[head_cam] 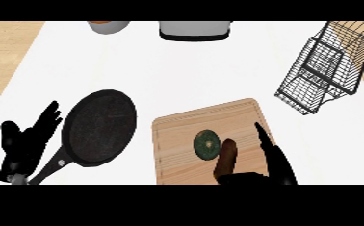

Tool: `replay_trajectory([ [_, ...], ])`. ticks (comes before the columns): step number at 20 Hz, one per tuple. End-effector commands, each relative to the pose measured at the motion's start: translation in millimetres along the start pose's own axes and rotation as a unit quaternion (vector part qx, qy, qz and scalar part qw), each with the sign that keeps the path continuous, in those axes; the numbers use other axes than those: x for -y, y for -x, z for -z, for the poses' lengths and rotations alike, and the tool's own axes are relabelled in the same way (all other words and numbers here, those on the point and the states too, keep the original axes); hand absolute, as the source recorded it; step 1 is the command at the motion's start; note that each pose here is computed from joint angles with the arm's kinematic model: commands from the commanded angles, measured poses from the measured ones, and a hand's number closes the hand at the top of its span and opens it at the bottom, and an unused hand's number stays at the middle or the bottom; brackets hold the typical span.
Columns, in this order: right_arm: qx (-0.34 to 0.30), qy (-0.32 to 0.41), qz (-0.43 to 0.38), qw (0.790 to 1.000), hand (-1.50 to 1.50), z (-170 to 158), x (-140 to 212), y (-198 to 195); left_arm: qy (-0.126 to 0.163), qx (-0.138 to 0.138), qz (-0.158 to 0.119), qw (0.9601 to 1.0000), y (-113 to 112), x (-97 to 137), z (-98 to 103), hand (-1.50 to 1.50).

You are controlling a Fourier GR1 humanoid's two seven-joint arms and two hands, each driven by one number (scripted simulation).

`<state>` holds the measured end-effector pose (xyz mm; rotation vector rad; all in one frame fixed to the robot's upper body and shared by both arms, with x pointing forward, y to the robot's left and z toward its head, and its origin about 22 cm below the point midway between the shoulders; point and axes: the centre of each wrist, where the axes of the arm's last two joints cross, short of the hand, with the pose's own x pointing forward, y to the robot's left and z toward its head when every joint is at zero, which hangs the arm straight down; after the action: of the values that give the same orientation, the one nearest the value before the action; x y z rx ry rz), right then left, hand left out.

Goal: Pick the squash from the cutting board and place it in the tiered basket

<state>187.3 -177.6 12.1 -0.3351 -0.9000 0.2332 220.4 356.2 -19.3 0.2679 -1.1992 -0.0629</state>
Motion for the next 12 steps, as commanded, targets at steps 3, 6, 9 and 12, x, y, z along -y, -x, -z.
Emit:
replay_trajectory([
  [3, 0.012, -0.01, 0.01, 1.0, -1.5, 33.5, -8.5, -2.7, -0.006, -0.008, 0.007, 0.9999, -21.8, -6.8, -1.1, 0.0],
  [6, 0.011, 0.001, 0.004, 1.0, -1.5, 25.1, -7.7, -12.1, -0.001, -0.009, -0.004, 1.0, 9.3, -8.5, -11.5, 0.0],
  [9, 0.009, -0.005, 0.002, 1.0, -1.5, 33.0, -13.6, 0.8, 0.0, 0.004, 0.004, 1.0, -7.3, -29.5, 2.7, 0.0],
  [12, 0.003, -0.002, 0.009, 1.0, -1.5, 31.5, -44.6, -10.7, -0.001, -0.004, 0.003, 1.0, 11.3, -7.5, -3.9, 0.0],
])
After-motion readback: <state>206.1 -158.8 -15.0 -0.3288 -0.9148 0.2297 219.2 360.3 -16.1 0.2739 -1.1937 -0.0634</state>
